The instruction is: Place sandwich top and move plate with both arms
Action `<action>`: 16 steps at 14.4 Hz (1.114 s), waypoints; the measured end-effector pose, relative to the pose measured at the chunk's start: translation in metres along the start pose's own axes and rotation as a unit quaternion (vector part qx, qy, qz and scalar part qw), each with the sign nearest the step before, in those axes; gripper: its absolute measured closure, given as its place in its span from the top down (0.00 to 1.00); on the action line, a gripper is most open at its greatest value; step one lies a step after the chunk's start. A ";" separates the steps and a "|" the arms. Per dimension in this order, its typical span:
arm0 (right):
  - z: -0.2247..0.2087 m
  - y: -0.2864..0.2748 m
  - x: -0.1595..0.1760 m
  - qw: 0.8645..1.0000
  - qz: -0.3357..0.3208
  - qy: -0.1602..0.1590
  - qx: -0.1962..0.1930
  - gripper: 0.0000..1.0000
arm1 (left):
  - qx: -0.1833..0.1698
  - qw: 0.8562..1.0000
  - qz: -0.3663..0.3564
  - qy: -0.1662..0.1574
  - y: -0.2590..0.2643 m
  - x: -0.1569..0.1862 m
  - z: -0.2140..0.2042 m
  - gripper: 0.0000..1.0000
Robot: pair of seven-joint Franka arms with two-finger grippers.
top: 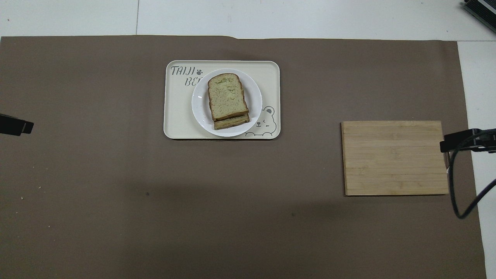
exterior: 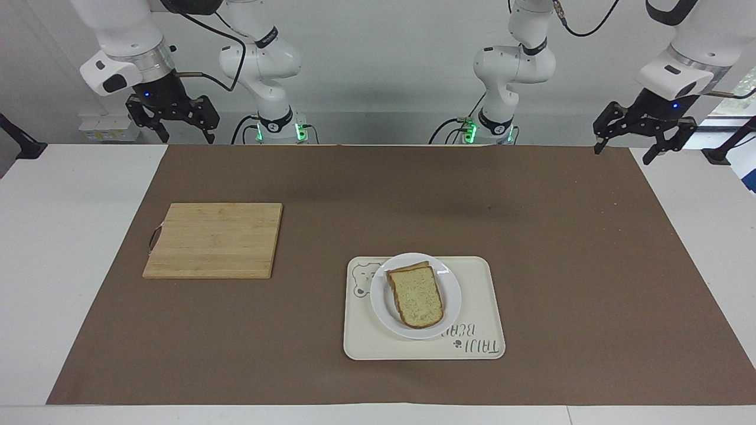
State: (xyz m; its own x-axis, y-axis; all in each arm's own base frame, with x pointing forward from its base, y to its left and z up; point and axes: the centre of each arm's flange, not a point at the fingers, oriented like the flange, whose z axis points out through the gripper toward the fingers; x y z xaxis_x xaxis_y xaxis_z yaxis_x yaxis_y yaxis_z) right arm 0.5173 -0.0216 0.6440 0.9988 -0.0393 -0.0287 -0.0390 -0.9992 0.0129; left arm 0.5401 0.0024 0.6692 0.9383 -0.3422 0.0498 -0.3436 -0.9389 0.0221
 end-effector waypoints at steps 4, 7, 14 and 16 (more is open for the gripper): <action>0.000 0.000 0.000 1.000 0.000 0.000 0.000 1.00 | -0.002 1.000 -0.005 -0.022 0.007 -0.020 -0.033 1.00; 0.000 0.000 0.000 1.000 0.000 0.000 0.000 1.00 | -0.005 0.999 -0.011 -0.030 0.011 -0.027 -0.046 1.00; 0.000 0.000 0.000 1.000 0.000 -0.001 0.000 1.00 | -0.007 0.997 -0.062 -0.047 0.028 -0.022 -0.033 1.00; 0.001 0.000 0.000 1.000 0.000 -0.001 0.000 1.00 | -0.009 0.997 -0.063 -0.051 0.026 -0.020 -0.015 1.00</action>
State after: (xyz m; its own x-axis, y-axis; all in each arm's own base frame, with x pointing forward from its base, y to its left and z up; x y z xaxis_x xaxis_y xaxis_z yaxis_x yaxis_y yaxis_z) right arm 0.5173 -0.0215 0.6435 0.9988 -0.0392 -0.0298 -0.0388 -0.9992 0.0129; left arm 0.5115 -0.0146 0.6834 0.9728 -0.2248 -0.0553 -0.2228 -0.9741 0.0393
